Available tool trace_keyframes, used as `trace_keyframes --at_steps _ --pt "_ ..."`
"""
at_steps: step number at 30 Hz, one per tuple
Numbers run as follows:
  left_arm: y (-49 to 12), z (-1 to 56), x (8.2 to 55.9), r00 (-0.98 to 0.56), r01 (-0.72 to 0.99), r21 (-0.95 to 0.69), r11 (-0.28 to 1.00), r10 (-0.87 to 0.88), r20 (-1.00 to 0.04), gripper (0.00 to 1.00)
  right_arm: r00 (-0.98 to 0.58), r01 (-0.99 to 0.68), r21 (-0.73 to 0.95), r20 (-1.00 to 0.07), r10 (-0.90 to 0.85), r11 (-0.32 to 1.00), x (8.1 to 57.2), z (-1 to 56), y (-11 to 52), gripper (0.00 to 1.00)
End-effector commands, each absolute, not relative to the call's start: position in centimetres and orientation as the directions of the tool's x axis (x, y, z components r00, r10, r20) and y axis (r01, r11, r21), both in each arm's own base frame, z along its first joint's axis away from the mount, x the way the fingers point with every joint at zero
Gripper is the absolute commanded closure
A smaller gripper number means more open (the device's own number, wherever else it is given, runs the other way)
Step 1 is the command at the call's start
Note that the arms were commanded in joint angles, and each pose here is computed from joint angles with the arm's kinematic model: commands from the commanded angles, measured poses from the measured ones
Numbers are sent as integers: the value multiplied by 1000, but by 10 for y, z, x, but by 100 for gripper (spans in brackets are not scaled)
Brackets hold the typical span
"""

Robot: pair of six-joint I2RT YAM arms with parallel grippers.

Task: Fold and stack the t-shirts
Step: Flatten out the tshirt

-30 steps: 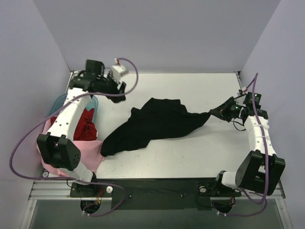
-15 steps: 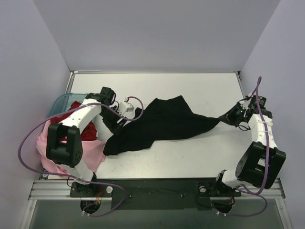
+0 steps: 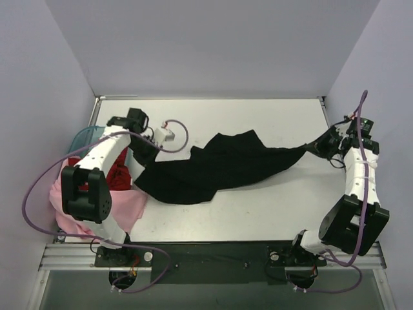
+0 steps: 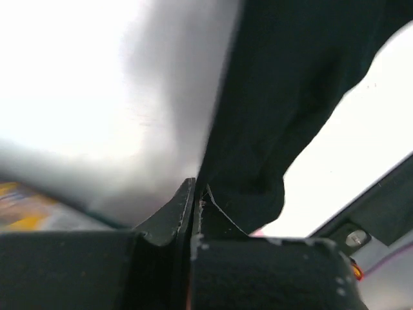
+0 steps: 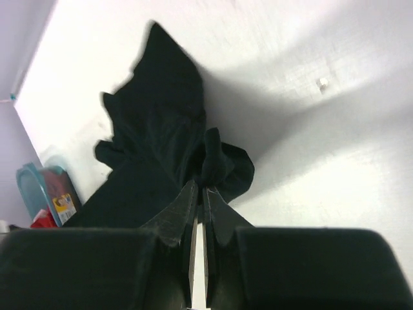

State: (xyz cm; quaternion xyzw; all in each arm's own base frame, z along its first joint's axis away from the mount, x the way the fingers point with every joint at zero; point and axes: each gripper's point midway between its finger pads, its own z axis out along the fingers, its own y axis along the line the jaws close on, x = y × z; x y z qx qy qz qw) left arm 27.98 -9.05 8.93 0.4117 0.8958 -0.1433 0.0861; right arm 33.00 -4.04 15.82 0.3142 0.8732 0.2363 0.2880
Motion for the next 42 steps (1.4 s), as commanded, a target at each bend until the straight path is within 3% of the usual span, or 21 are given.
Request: trace_keyframes --at_steps 1,6,9,13,14,17,19,22,23,24,26,27,29,30,32,36,39,42 --pt "-73 227 379 -541 694 98 714 606 -583 100 -492 247 640 -564 664 727 367 273 -54 100" --pt "-72 356 435 -334 587 301 752 563 -756 100 -236 -33 628 -761 605 777 392 438 -53 100" --pt "-68 443 444 -173 466 397 791 521 -836 100 -90 -169 575 -818 568 801 386 511 -48 100" --pt "-65 455 444 -110 443 459 770 555 -825 100 -6 -261 540 -830 557 801 366 549 -36 100" --pt "-66 461 435 -85 442 474 761 562 -823 100 -32 -254 556 -823 567 792 367 535 -35 100" --pt "-73 407 425 -144 528 451 720 599 -787 100 -84 -261 575 -814 575 775 356 503 -25 100" --pt "-78 365 413 -217 586 400 704 612 -760 100 -186 -196 645 -764 617 739 354 450 -20 100" --pt "-86 280 381 -337 698 280 659 647 -684 100 -380 36 699 -651 657 714 342 332 -18 100" --pt "-88 265 375 -349 714 262 649 655 -670 100 -459 188 692 -566 685 697 326 275 -16 100" --pt "-89 229 359 -389 743 217 633 673 -629 100 -497 232 666 -546 675 709 318 250 -15 100" --pt "-93 184 337 -426 778 165 606 702 -571 100 -568 397 628 -405 716 670 289 177 -11 100" --pt "-99 172 329 -429 790 147 595 708 -560 100 -577 491 602 -317 753 630 272 138 -9 97" --pt "-108 134 303 -466 816 68 573 724 -509 100 -556 613 530 -237 796 586 249 97 -13 68" --pt "-110 119 290 -485 824 25 566 728 -483 100 -541 650 503 -221 812 570 241 87 -15 53" --pt "-120 101 269 -494 843 -44 536 739 -458 100 -476 726 418 -268 838 546 230 75 -37 45" --pt "-120 88 254 -506 845 -76 530 745 -435 100 -432 709 386 -424 796 591 243 103 -60 37" --pt "-116 88 252 -509 841 -64 537 748 -426 100 -603 537 282 -530 596 795 267 125 -45 30" --pt "-111 92 256 -506 838 -30 545 755 -416 100 -809 338 138 -463 362 931 287 120 -13 32"
